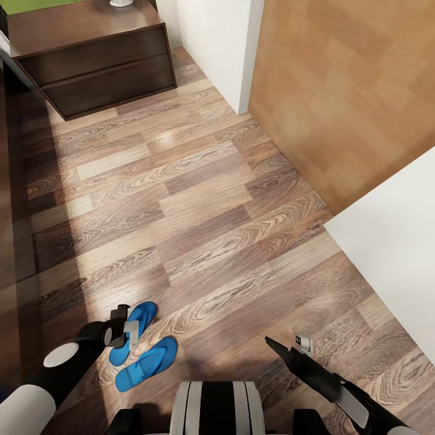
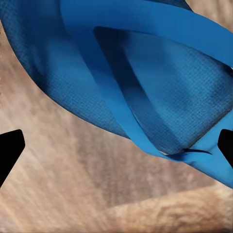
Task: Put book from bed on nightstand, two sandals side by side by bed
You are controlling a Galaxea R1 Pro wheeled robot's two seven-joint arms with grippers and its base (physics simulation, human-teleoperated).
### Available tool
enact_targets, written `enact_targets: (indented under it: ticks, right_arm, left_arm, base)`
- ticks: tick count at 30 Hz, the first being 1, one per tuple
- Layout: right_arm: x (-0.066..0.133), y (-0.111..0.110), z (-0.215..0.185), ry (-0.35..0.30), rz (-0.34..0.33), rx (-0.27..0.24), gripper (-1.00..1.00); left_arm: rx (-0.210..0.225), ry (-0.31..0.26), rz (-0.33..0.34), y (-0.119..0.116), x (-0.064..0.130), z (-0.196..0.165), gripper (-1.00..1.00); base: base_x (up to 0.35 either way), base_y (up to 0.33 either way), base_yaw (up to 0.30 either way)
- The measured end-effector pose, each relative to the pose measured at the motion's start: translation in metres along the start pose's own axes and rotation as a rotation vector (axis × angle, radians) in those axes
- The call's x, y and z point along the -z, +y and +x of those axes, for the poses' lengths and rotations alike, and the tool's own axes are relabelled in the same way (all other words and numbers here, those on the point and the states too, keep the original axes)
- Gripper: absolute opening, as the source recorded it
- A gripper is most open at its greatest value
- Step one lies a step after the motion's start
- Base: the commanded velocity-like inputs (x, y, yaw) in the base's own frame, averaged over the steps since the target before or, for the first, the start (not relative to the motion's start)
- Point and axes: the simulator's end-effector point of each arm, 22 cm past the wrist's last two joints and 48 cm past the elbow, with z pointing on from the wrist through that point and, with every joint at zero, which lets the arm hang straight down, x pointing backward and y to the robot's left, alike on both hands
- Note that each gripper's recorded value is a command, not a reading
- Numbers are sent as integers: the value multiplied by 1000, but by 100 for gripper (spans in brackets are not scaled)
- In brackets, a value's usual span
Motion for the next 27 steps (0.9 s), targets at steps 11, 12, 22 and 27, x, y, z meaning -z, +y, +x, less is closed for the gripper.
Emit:
enact_targets:
  ticks: [11, 12, 22, 27]
  right_arm:
    - [-2, 10, -7, -6, -14, 20, 100]
    - [-2, 12, -8, -7, -17, 24, 100]
    - [-1, 22, -15, -13, -17, 48, 100]
    - [5, 21, -18, -18, 2, 51, 100]
  left_arm:
    - [3, -3, -21, 11, 10, -1, 100]
    - [3, -4, -25, 12, 11, -1, 100]
    - [7, -9, -63, 30, 28, -2, 100]
    - [9, -13, -83, 38, 37, -4, 100]
  base:
    - [0, 0, 0]
    - [0, 0, 0]
    - [0, 0, 0]
    - [0, 0, 0]
